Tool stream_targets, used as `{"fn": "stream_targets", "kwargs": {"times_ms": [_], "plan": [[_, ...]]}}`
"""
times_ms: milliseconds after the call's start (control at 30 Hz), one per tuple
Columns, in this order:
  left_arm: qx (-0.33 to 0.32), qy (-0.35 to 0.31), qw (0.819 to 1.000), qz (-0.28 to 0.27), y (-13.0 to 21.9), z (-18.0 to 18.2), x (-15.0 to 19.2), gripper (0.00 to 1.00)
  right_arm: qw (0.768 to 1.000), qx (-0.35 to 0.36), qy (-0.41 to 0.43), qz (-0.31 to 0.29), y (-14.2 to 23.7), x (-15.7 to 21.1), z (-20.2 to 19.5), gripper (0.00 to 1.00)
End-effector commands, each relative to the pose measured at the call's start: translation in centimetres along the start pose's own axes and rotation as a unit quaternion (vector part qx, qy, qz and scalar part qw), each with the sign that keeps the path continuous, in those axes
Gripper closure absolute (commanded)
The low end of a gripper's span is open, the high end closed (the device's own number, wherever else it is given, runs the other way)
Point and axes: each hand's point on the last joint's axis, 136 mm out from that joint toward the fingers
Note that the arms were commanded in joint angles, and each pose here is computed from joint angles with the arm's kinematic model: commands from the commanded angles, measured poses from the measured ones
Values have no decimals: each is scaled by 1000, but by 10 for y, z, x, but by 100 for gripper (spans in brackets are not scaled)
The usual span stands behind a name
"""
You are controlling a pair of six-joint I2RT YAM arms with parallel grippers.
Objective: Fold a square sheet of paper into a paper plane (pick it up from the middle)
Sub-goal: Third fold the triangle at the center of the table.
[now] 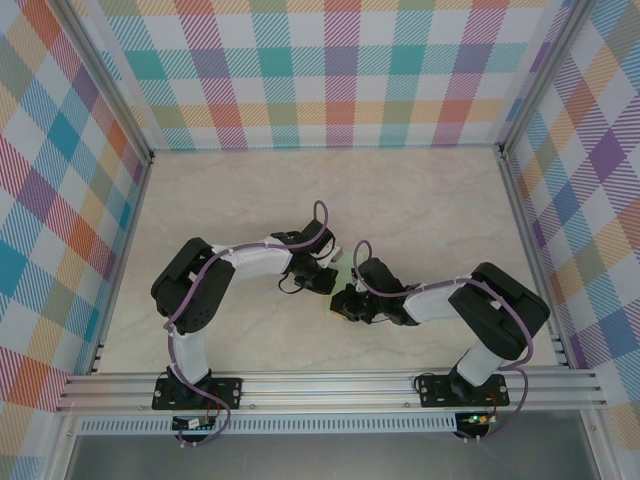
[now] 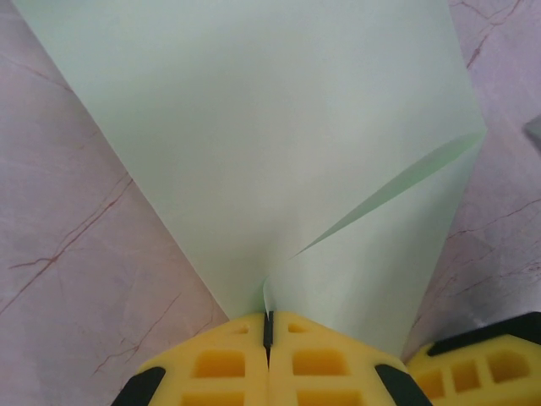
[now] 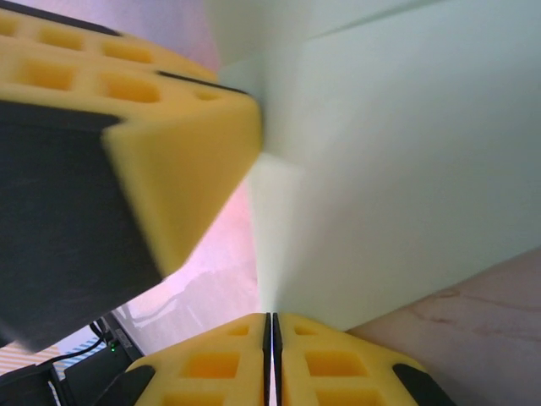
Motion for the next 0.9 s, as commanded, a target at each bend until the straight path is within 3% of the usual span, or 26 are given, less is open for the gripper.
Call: {"fn": "stream_targets", "kwargs": {"times_ms": [0,533,867], "plan": [[-48,14,995,87,-43,34,51,100,1000,0,-3,-5,-6,-2,-2,89],[-49,13,995,90,-44,35,53,100,1000,-10,16,1,-5,4,19,88],[-48,13,995,88,-43,33,50,100,997,71,-15,-3,-15,6,-18,90]]}}
Point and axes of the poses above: each hand's point on the last joint's axis, 136 mm out from that joint toward the fingers, its own y axis back along the fingers, its own z axis along the line the jaws close on, x = y × z, and after that the axes turned 5 degrees about -y, right-handed
